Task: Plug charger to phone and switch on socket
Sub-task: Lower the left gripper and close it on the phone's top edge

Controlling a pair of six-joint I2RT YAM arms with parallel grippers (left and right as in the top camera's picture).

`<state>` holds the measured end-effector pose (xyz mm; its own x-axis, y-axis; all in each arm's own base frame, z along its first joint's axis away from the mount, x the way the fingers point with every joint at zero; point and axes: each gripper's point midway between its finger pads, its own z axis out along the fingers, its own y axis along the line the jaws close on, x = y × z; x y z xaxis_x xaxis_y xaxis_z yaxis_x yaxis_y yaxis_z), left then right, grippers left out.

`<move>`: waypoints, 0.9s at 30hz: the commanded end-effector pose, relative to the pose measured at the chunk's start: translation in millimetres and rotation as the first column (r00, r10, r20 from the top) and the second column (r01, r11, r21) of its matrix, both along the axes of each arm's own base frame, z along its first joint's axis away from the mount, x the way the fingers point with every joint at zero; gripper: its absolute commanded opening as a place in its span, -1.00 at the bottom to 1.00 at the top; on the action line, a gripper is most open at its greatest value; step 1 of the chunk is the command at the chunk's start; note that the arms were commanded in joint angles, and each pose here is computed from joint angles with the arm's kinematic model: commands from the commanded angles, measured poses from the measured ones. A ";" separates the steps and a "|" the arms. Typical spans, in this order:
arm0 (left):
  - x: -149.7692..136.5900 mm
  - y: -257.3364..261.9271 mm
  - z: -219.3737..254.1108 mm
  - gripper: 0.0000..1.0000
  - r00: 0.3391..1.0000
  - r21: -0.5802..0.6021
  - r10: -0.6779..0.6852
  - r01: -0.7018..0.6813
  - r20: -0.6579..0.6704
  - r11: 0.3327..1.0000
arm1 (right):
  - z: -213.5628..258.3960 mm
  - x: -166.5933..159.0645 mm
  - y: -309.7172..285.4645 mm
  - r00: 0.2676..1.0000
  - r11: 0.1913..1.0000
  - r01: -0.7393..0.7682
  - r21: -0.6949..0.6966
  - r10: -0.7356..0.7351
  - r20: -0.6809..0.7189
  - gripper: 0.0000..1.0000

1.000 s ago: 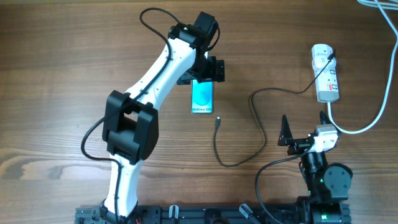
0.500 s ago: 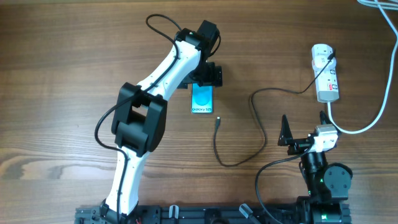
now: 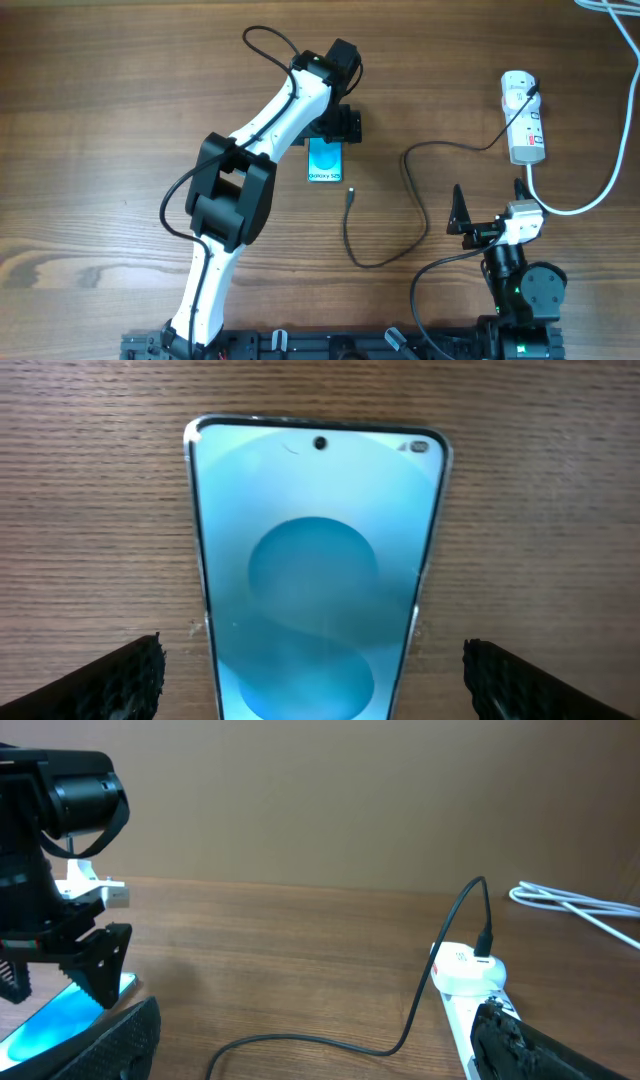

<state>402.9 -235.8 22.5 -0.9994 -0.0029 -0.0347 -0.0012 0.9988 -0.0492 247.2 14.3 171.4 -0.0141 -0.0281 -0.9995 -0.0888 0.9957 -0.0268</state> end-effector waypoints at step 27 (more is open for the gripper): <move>-9.1 6.6 -42.7 1.00 0.998 0.082 0.015 -0.010 -0.058 0.997 | 0.8 0.0 -1.6 1.000 1.000 0.008 -0.010 -0.007 0.005 0.99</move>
